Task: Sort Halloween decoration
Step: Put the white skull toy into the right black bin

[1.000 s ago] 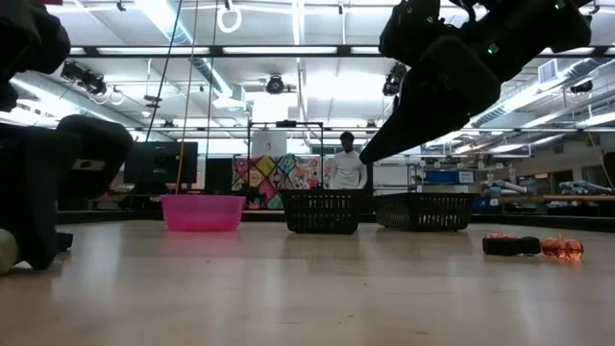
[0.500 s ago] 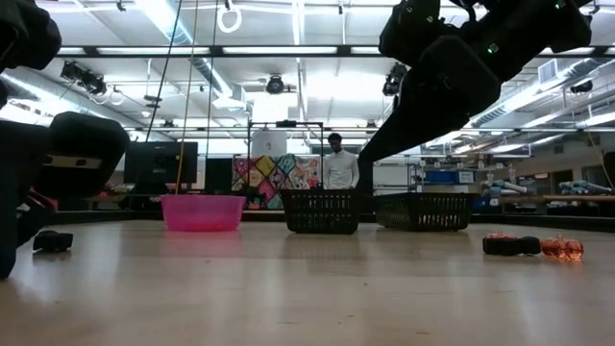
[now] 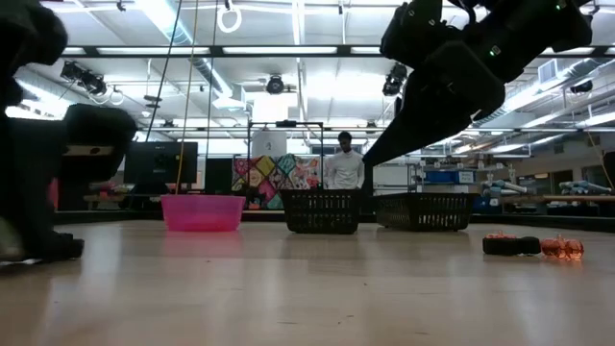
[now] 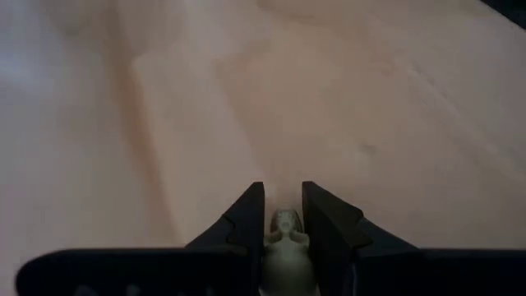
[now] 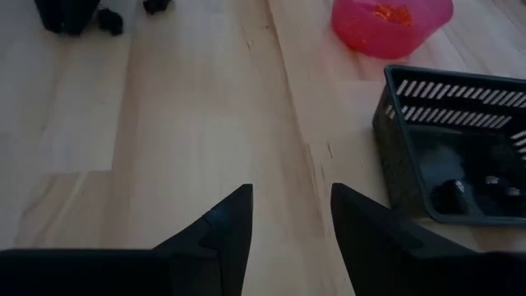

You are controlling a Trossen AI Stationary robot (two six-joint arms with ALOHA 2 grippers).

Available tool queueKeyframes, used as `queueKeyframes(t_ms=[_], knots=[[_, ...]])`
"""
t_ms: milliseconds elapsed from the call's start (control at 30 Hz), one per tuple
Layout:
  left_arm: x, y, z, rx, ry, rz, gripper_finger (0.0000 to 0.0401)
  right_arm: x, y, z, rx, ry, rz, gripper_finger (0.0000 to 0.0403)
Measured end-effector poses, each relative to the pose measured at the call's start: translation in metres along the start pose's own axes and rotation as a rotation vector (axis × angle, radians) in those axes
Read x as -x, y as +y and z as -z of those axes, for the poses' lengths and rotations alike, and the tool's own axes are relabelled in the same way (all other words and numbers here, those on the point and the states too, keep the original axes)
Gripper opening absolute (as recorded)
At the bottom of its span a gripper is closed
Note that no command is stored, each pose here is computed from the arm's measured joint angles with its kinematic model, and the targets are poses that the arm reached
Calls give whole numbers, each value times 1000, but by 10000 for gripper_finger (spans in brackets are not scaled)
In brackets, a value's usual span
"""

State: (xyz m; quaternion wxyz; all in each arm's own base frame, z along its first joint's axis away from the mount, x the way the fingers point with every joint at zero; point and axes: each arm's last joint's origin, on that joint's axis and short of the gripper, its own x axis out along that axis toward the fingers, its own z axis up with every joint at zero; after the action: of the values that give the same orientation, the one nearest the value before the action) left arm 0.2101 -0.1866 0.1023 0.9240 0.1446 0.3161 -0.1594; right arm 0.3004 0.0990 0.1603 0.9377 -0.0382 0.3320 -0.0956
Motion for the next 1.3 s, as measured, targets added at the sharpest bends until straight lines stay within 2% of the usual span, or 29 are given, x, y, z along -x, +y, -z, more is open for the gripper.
queueKeyframes(t_ms=[267,467,667,867,1067,1300], knots=[[-3,20,-11,-78,-57,-83,77,13,-9,0,20,41,74,169],[-14,52,-29,-149,-70,-202,77,34,-24,8,-27,164,181,169],[-23,102,-48,-172,-67,-341,77,62,-43,19,-111,284,325,169],[-26,156,-66,-163,-65,-481,77,80,-50,27,-163,340,403,169],[-20,207,-83,-155,-90,-575,78,87,-48,30,-180,363,397,169],[-29,256,-101,-136,-162,-614,78,88,-44,31,-171,365,379,169]])
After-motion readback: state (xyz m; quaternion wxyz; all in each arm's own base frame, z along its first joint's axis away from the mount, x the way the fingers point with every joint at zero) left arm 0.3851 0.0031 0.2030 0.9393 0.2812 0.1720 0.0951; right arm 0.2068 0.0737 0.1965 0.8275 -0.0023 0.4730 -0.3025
